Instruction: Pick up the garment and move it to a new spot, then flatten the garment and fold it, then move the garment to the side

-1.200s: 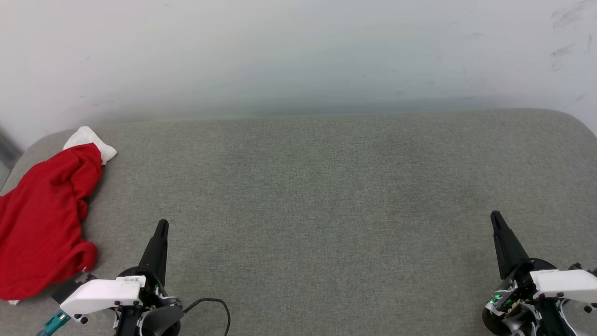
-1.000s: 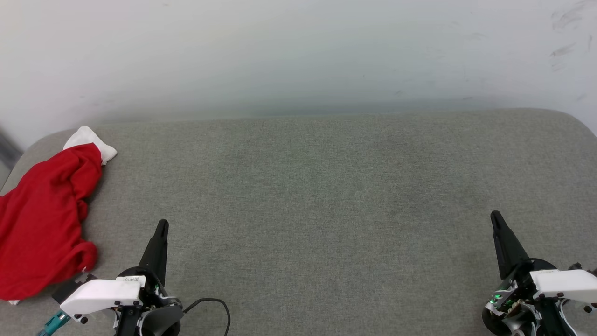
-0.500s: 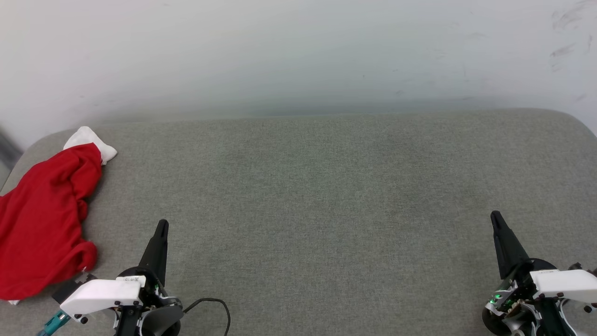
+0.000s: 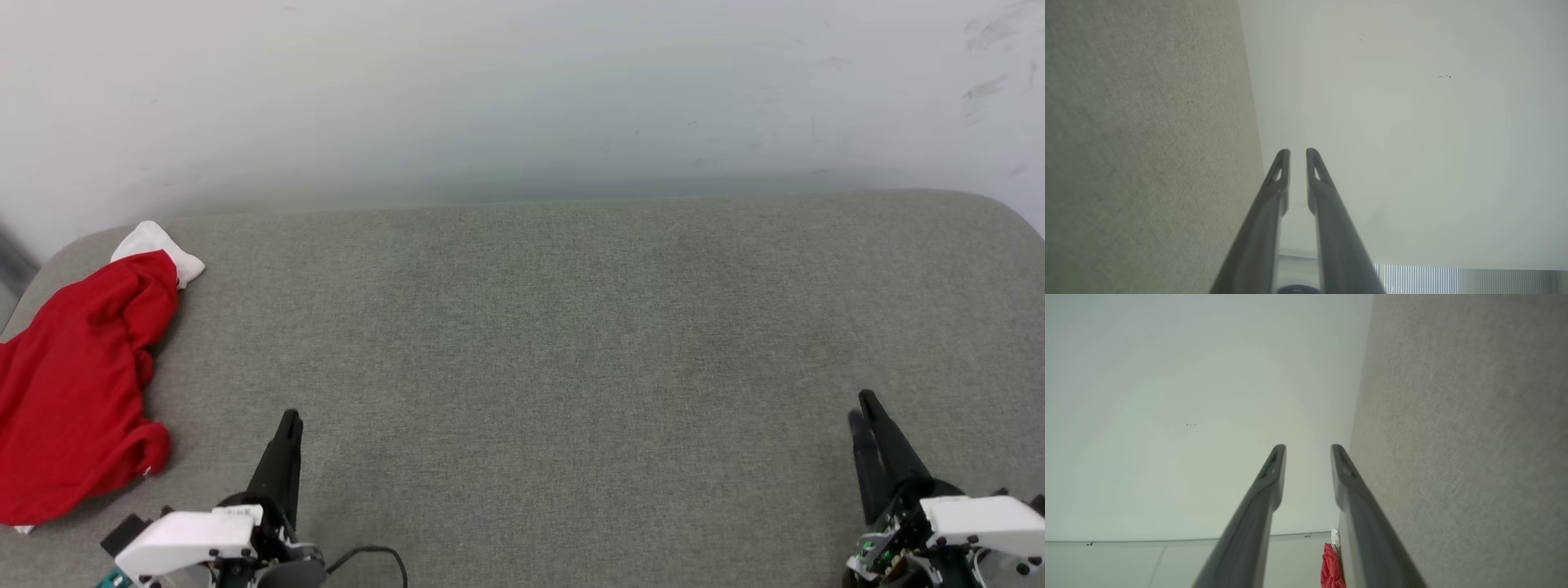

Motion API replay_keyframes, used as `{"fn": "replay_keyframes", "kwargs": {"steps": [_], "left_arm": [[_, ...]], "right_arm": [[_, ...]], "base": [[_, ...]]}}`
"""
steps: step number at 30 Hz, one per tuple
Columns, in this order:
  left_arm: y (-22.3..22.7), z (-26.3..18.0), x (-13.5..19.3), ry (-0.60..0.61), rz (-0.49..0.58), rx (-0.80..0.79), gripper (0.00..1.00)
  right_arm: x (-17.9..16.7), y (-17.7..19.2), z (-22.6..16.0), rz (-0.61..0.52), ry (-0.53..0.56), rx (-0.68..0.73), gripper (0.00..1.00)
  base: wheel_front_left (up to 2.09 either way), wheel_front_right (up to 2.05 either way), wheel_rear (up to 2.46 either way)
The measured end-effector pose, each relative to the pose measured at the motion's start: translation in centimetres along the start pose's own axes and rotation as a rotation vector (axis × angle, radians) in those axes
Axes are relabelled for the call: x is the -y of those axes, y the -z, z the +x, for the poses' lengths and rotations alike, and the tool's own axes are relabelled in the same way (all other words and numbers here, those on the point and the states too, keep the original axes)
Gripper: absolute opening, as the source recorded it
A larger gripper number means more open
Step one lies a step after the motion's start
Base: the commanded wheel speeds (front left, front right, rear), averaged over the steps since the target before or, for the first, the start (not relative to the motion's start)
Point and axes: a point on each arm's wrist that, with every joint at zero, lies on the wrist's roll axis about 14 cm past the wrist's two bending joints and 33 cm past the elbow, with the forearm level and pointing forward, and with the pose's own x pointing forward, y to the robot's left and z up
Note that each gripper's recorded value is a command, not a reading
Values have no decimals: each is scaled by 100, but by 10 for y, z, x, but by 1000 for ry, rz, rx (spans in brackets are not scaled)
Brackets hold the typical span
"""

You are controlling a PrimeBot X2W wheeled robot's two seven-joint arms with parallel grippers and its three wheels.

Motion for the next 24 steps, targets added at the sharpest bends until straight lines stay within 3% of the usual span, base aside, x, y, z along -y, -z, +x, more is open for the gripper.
{"fn": "replay_keyframes", "kwargs": {"steps": [3, 15, 24], "left_arm": [[0, -6, -13, -37, -2, 5, 100], [-2, -8, -9, -27, 56, 40, 100], [-15, -12, -11, -36, 138, 94, 100]], "right_arm": [[13, 0, -6, -1, 37, 5, 100], [12, -2, -7, -73, 38, 37, 100], [4, -3, -6, -228, 18, 52, 100]], "base": [[0, 0, 0], [0, 0, 0], [0, 0, 0]]}}
